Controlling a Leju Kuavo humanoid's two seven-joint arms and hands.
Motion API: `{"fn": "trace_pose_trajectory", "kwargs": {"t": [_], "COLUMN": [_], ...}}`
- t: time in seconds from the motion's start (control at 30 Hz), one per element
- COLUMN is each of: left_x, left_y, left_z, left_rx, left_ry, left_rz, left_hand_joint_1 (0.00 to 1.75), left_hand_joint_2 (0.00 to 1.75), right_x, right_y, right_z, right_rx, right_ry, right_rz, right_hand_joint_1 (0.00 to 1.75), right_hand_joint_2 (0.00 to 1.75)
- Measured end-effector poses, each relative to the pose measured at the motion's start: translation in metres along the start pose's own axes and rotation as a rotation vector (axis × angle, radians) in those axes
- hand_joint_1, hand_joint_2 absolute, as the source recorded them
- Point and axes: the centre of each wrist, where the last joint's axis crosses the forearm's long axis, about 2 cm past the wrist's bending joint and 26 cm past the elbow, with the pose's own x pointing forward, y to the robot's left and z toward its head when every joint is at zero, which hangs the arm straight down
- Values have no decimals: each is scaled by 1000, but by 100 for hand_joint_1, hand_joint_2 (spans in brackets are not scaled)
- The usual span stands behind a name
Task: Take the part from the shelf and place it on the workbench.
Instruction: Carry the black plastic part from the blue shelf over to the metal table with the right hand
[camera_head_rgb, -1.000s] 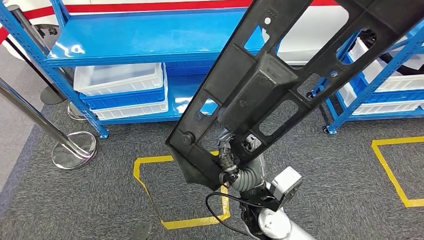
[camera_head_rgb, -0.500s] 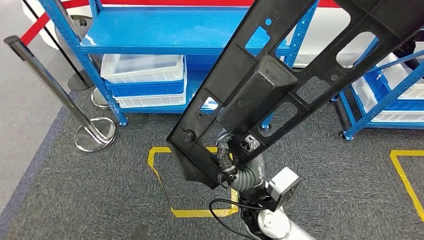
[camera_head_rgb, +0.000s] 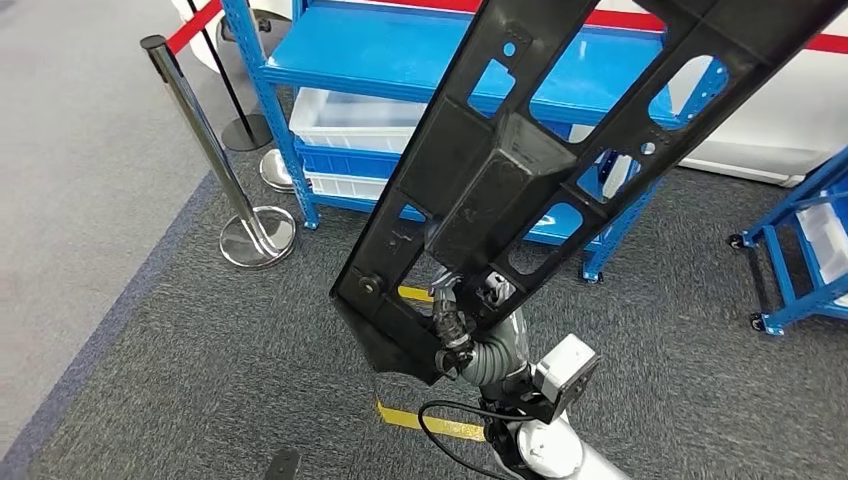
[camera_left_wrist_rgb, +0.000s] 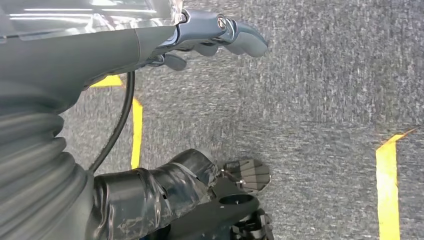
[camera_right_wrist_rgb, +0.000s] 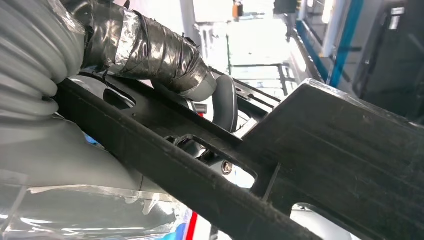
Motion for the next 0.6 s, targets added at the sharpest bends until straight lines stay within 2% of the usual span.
{"fn": "trace_pose_trajectory", "kwargs": {"t": [0.6], "left_x": [-7], "left_y": [3], "left_z": [1], "left_rx": [2], "left_ry": [15], "left_rz": [-5], "left_hand_joint_1": [0], "left_hand_joint_2": [175], "right_x": [-3], "right_y": [1], "right_z": [0], "right_rx": [11], "right_ry": [10], "right_rz": [-1], "right_hand_joint_1": [175], "right_hand_joint_2": [175]}}
